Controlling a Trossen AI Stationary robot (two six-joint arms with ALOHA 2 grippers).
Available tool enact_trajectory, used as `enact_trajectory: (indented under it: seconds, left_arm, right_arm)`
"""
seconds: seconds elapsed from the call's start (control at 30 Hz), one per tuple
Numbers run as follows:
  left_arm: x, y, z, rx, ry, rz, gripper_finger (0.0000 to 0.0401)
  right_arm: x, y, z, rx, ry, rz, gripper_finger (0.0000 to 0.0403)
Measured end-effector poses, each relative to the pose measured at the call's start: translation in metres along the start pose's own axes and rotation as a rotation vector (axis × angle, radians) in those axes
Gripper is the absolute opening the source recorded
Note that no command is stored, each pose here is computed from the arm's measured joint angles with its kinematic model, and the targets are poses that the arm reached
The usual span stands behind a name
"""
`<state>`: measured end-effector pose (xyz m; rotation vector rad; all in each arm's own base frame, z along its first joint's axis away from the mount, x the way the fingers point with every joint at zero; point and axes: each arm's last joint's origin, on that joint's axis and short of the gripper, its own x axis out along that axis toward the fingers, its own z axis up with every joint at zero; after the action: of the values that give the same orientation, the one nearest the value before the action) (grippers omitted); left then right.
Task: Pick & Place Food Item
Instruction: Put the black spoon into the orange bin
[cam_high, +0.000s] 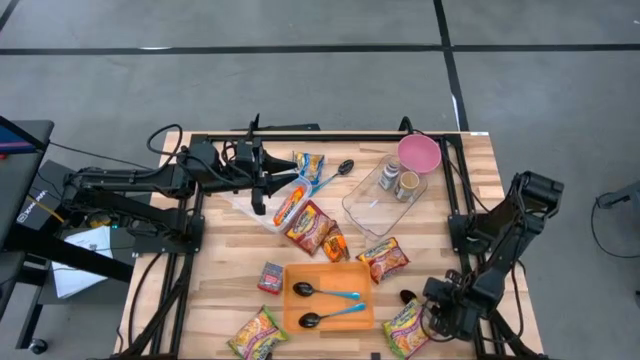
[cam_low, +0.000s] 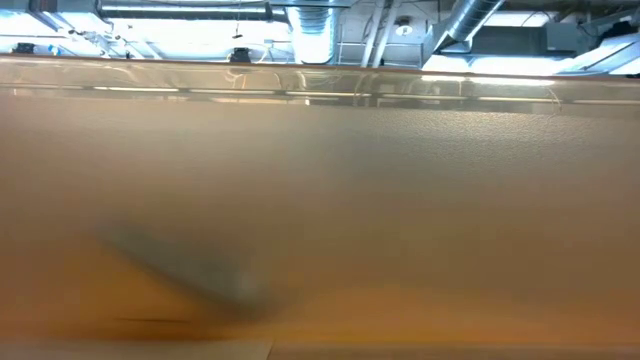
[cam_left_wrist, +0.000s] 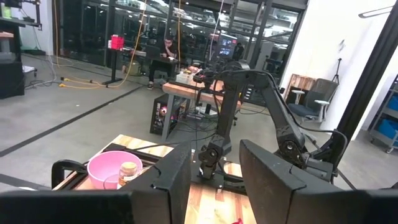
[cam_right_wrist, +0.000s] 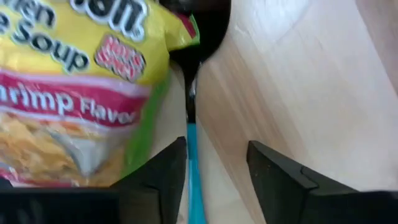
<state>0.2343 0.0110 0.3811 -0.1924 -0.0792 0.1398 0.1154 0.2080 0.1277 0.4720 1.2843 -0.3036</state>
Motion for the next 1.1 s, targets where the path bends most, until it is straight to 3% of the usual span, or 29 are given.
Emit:
enact_trajectory:
  seconds: [0.43, 0.77, 1.1]
  left_arm:
    - [0.0, 0.0, 0.0, 0.002, 0.001, -0.001, 0.0131]
    - [0.0, 0.0, 0.0, 0.003, 0.004, -0.002, 0.0131]
    - [0.0, 0.0, 0.0, 0.003, 0.005, -0.004, 0.0131]
  right_arm:
    - [0.005, 0.002, 0.02, -0.047, -0.051, 0.004, 0.0137]
    - [0.006, -0.001, 0.021, -0.041, -0.006, -0.02, 0.0011]
    - [-0.007, -0.004, 0.023, -0.012, 0.017, 0.021, 0.0005]
